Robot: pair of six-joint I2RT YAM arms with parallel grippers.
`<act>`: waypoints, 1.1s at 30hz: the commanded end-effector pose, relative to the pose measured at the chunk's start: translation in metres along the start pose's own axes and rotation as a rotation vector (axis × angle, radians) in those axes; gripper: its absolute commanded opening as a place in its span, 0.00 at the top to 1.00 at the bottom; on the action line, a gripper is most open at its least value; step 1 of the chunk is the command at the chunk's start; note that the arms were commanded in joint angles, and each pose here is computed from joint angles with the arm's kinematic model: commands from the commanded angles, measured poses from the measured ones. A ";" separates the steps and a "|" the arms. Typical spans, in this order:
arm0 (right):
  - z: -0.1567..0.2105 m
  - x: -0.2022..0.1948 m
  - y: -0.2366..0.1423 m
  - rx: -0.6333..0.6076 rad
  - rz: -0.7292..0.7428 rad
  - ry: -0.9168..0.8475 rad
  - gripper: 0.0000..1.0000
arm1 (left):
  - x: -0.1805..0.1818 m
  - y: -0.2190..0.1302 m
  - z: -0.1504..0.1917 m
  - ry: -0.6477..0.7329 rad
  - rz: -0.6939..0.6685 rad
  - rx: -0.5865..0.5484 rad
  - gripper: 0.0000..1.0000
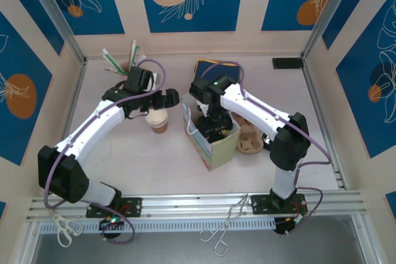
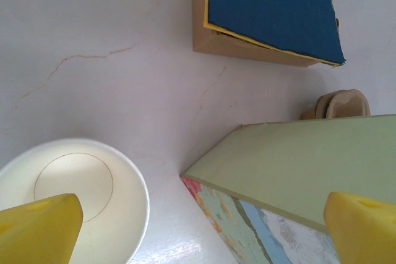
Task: Pack the takeout coffee
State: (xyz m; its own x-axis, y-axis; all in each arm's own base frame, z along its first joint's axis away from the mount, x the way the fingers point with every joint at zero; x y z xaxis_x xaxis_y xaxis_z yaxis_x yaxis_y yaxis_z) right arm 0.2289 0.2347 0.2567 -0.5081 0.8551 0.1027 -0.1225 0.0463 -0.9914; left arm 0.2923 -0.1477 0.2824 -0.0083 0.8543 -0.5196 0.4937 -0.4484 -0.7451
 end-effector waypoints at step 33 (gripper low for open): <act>-0.006 -0.008 0.021 0.038 -0.035 0.022 0.36 | -0.003 -0.008 -0.008 0.024 0.021 -0.008 0.00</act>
State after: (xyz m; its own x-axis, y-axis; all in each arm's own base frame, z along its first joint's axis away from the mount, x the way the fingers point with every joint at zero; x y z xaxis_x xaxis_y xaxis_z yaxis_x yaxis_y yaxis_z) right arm 0.2323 0.2308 0.2507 -0.4855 0.8646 0.1297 -0.1469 0.0655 -0.9870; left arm 0.2923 -0.1478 0.2824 -0.0077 0.8542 -0.5199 0.4933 -0.4490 -0.7450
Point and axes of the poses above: each hand's point on the last joint's axis, 136 mm out from that joint toward the fingers, its own y axis out along the fingers, its own x axis along the line the jaws close on, z = x × y, the point moved 10 cm from there along -y, back along the fingers, and after that the axes turned 8 degrees about -y, right-handed, at the moved point
